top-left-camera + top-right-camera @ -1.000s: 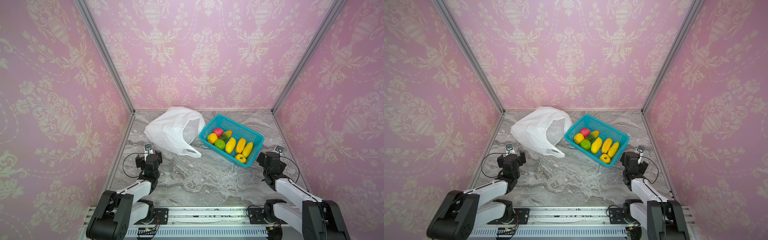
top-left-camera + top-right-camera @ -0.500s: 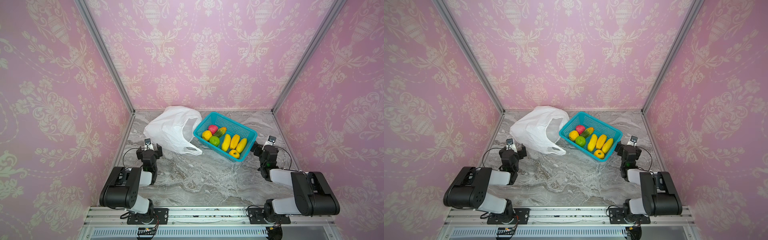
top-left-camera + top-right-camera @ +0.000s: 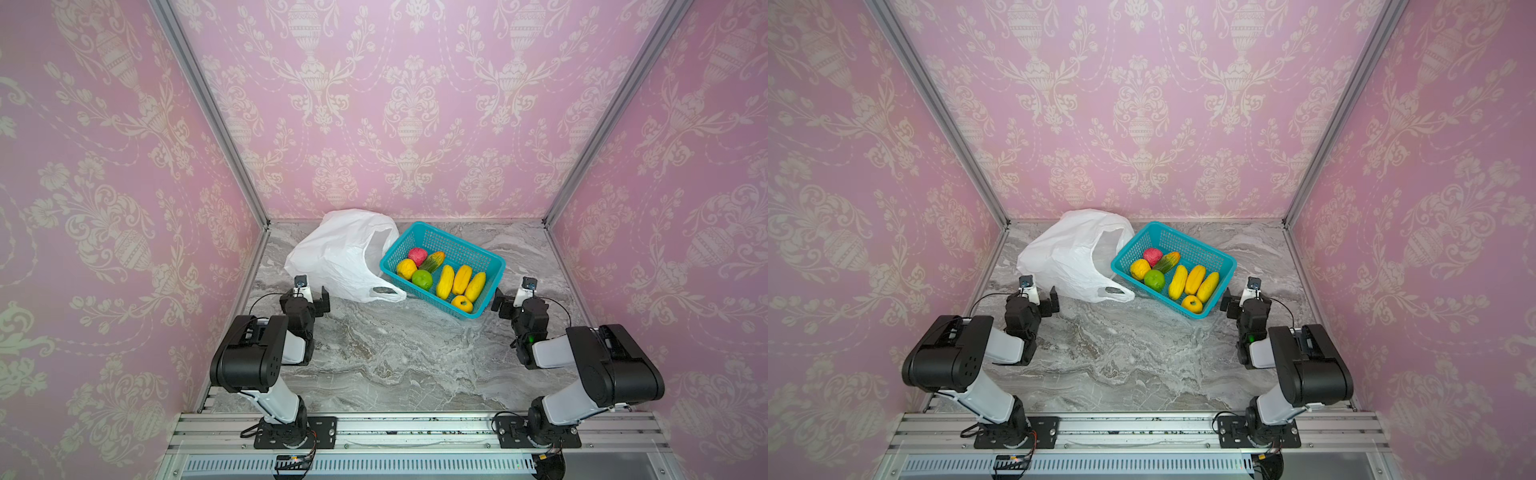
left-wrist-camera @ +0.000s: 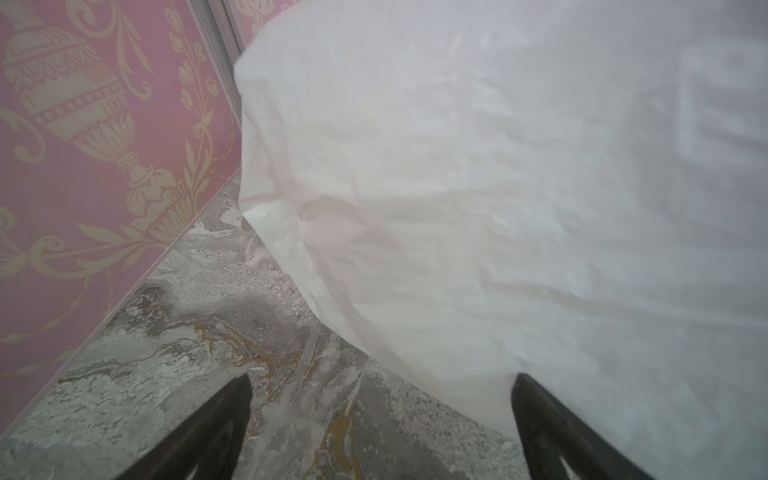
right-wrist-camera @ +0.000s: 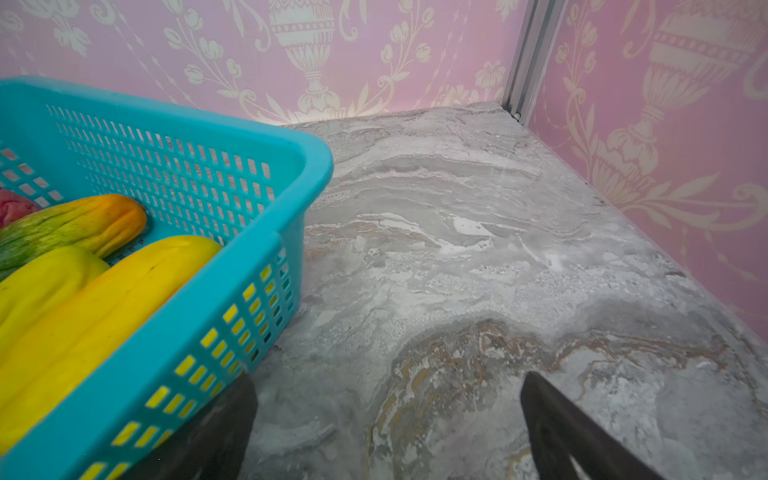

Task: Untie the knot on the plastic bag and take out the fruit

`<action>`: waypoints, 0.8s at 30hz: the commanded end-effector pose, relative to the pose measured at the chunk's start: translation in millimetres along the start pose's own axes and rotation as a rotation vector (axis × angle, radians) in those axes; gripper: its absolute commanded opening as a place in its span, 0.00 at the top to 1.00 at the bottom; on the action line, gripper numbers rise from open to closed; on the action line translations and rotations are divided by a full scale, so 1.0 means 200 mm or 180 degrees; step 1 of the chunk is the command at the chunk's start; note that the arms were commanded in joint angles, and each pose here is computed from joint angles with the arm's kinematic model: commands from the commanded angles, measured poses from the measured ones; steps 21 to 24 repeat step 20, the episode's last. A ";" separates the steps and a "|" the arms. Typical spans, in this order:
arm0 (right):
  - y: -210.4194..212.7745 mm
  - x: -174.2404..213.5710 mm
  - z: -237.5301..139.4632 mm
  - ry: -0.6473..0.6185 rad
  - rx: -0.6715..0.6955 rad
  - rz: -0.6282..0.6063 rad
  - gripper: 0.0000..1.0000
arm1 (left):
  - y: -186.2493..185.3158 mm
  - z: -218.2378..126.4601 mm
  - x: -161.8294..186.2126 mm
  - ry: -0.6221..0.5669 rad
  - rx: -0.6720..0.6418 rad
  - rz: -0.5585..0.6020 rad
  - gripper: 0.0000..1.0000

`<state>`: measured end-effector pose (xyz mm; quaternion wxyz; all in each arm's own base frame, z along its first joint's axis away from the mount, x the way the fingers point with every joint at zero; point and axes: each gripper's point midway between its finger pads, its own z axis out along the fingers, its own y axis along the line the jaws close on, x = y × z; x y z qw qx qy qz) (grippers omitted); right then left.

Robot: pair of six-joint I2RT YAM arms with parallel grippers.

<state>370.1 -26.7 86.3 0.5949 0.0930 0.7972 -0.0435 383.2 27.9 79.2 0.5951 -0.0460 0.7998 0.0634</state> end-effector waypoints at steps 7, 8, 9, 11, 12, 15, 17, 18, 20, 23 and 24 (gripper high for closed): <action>0.17 -0.07 0.07 0.0084 -0.0490 -0.0226 0.00 | -0.02 0.02 -0.02 0.0018 0.0090 -0.0008 0.01; 0.17 -0.07 0.07 0.0092 -0.0486 -0.0230 0.00 | -0.02 0.02 -0.02 0.0024 0.0081 -0.0013 0.01; 0.17 -0.07 0.07 0.0091 -0.0486 -0.0228 0.00 | -0.02 0.02 -0.02 0.0030 0.0088 -0.0007 0.01; 0.17 -0.07 0.07 0.0085 -0.0485 -0.0230 0.00 | -0.02 0.03 -0.02 0.0046 0.0101 -0.0006 0.01; 0.17 -0.07 0.07 0.0089 -0.0487 -0.0226 0.00 | -0.03 0.03 -0.02 0.0058 0.0112 0.0001 0.01; 0.17 -0.07 0.07 0.0091 -0.0490 -0.0232 0.00 | -0.04 0.04 -0.01 0.0099 0.0147 0.0025 0.01; 0.17 -0.06 0.07 0.0101 -0.0488 -0.0236 0.00 | -0.04 0.04 -0.01 0.0118 0.0167 0.0033 0.01; 0.17 -0.07 0.07 0.0096 -0.0490 -0.0236 0.00 | -0.04 0.04 -0.01 0.0116 0.0164 0.0035 0.01; 0.21 -0.06 0.06 0.0069 -0.0604 -0.0322 0.00 | -0.04 0.04 -0.01 0.0119 0.0167 0.0035 0.01; 0.21 -0.06 0.06 0.0069 -0.0604 -0.0322 0.00 | -0.04 0.04 -0.01 0.0119 0.0167 0.0035 0.01; 0.21 -0.06 0.06 0.0069 -0.0604 -0.0322 0.00 | -0.04 0.04 -0.01 0.0119 0.0167 0.0035 0.01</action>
